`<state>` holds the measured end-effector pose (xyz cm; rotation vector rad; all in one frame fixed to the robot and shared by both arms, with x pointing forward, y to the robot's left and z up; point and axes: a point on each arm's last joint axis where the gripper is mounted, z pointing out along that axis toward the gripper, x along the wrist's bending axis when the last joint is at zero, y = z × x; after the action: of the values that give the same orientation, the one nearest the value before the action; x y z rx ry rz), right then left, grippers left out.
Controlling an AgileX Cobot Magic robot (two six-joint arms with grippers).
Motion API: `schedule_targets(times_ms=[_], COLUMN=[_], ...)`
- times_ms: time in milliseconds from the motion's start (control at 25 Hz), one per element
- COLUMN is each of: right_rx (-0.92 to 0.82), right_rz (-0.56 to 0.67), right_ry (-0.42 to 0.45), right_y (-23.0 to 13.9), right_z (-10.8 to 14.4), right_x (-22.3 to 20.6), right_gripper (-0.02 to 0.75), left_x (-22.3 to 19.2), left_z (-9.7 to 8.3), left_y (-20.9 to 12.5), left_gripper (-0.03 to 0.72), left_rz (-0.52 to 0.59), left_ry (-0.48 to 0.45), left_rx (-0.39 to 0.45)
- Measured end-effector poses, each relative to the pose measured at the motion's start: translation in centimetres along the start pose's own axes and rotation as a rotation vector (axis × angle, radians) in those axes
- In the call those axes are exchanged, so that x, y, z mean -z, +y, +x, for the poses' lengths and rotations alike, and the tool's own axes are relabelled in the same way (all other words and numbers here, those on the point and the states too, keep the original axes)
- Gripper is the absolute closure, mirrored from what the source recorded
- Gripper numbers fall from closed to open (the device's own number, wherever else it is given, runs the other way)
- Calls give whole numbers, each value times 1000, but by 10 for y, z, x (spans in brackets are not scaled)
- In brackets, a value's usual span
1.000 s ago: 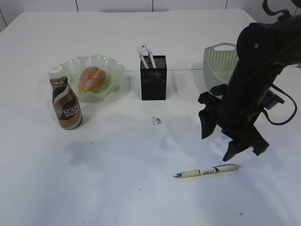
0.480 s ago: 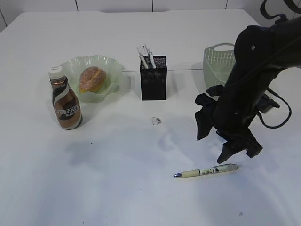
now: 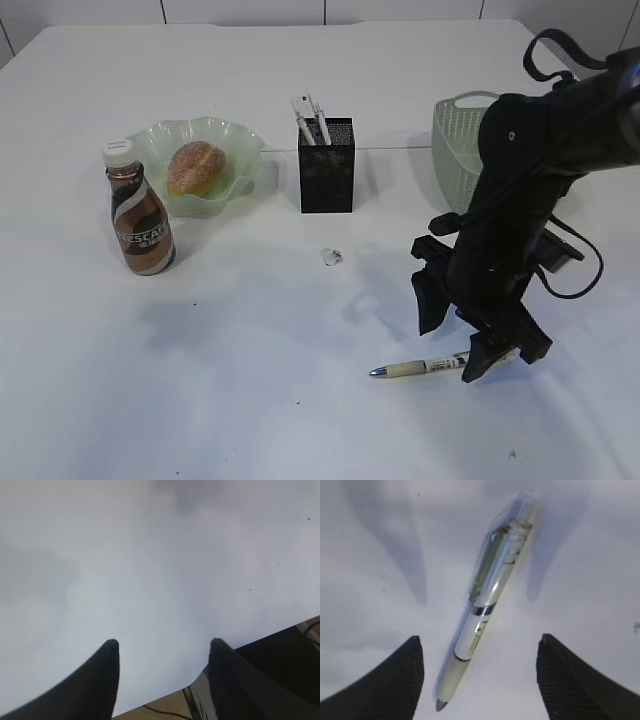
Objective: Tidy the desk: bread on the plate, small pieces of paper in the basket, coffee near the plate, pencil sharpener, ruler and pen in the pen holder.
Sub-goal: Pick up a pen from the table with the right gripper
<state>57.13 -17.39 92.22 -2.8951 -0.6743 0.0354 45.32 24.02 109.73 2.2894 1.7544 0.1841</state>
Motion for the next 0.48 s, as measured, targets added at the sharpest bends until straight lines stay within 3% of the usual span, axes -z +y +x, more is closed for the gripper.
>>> schedule_targets(times_ms=[480], right_rx=[-9], right_rz=[4], right_ry=[-32], right_y=[3], right_z=[2], right_x=[-16], right_gripper=[192], left_x=[0], left_z=[0], left_y=[0], left_gripper=[287], left_rz=[0], left_ry=[2], left_rx=[-2])
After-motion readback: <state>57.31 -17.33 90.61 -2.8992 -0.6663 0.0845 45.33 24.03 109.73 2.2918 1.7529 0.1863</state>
